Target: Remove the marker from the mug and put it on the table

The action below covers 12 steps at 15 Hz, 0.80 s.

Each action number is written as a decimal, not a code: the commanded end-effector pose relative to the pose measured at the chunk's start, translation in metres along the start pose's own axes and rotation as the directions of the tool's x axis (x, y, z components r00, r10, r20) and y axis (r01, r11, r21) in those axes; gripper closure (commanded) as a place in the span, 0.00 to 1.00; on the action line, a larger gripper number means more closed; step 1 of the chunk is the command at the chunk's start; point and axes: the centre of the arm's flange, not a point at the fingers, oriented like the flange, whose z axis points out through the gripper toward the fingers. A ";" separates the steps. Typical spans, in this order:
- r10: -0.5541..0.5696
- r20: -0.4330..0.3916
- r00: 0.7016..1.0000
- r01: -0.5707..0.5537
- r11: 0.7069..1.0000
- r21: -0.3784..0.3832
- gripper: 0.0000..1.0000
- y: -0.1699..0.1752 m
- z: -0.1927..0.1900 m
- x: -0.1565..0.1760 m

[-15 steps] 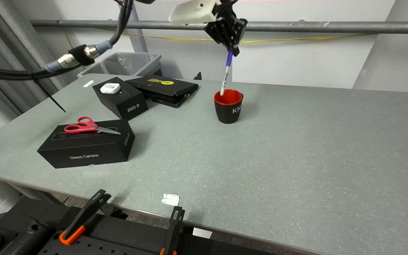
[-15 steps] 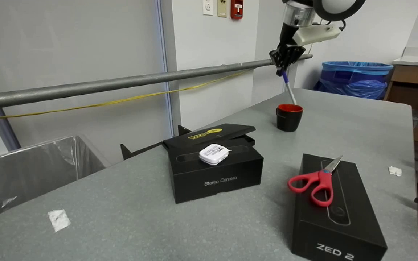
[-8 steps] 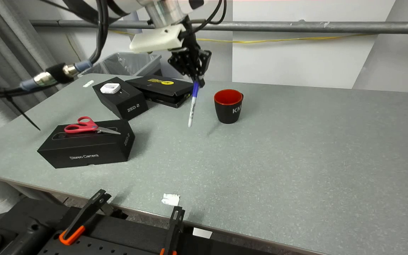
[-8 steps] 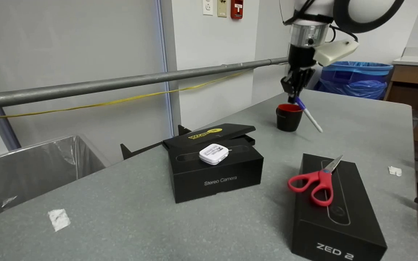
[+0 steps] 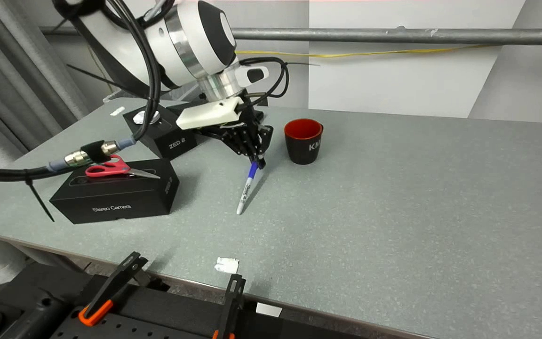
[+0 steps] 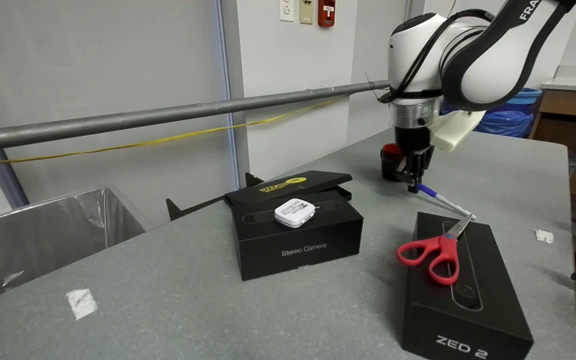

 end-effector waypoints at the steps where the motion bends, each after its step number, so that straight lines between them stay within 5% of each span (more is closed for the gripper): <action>1: -0.019 -0.005 1.000 0.019 0.999 -0.026 0.57 -0.007 -0.006 0.006; 8: -0.007 -0.055 0.998 0.005 0.999 -0.040 0.04 -0.007 -0.022 0.013; 12: 0.021 -0.055 0.998 -0.023 0.999 -0.029 0.00 -0.006 -0.029 0.022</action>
